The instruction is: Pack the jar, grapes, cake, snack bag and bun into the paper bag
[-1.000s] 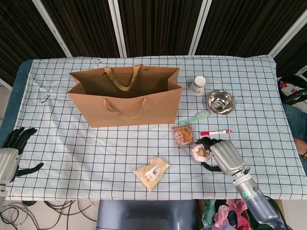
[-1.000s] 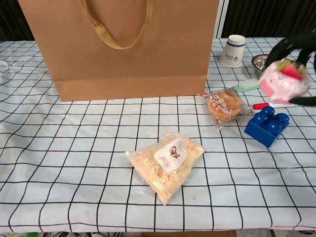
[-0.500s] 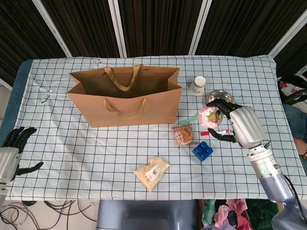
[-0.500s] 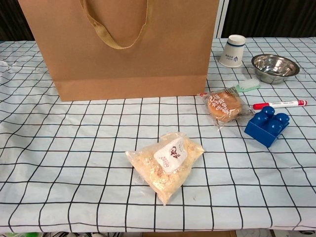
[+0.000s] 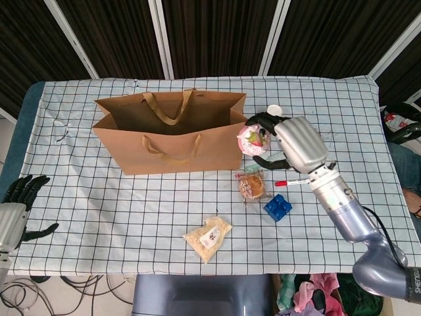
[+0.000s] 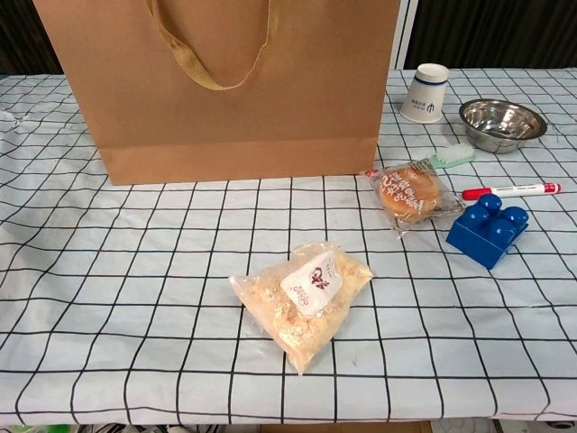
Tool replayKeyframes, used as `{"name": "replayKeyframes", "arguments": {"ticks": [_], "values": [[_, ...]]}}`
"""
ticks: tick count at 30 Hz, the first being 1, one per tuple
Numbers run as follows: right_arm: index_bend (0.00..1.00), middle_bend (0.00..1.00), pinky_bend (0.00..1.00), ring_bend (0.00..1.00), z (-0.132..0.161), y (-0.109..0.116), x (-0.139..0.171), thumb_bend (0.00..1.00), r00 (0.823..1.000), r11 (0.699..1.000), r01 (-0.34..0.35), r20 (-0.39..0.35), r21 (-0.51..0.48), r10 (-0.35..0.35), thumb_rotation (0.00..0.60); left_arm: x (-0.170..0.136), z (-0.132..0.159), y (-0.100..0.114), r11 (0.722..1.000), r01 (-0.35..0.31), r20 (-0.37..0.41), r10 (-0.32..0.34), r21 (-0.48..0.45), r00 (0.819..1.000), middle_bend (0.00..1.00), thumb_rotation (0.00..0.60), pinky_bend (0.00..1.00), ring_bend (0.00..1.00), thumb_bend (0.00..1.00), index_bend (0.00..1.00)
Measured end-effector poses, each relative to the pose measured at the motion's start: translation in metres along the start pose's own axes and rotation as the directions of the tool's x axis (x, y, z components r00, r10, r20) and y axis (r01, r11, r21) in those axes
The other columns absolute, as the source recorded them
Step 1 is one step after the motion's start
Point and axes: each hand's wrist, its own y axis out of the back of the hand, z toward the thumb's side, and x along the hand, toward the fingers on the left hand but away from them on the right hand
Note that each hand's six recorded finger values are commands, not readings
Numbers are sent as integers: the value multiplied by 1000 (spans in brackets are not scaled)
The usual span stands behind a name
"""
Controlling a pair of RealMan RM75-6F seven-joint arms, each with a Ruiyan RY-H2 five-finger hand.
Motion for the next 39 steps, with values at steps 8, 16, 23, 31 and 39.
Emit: {"name": "replayKeyframes", "arguments": {"ticks": [8, 16, 23, 31, 39], "values": [[565, 487, 574, 566, 39, -5, -53, 441, 999, 1000, -7, -52, 0, 7, 600, 1, -1, -1, 1000, 3, -1, -3, -5, 1000, 94, 600, 16, 0, 119, 109], [573, 488, 574, 565, 61, -22, -103, 442, 999, 1000, -16, -29, -19, 15, 600, 4, -4, 1, 1000, 3, -8, -4, -16, 1000, 94, 600, 16, 0, 119, 109], [521, 453, 567, 539, 56, -39, -127, 386, 1000, 1000, -21, 20, 5, 20, 600, 6, -8, 2, 1000, 6, -22, -7, -20, 1000, 94, 600, 16, 0, 119, 109], [289, 145, 369, 239, 46, -59, -137, 215, 994, 997, -69, 85, 18, 67, 600, 8, -11, 2, 1000, 9, -30, -10, -22, 1000, 92, 600, 16, 0, 119, 108], [240, 109, 321, 214, 43, -48, -133, 169, 993, 998, -68, 101, 11, 66, 600, 9, -10, -2, 1000, 21, -30, -21, -15, 999, 90, 600, 16, 0, 119, 109]]}}
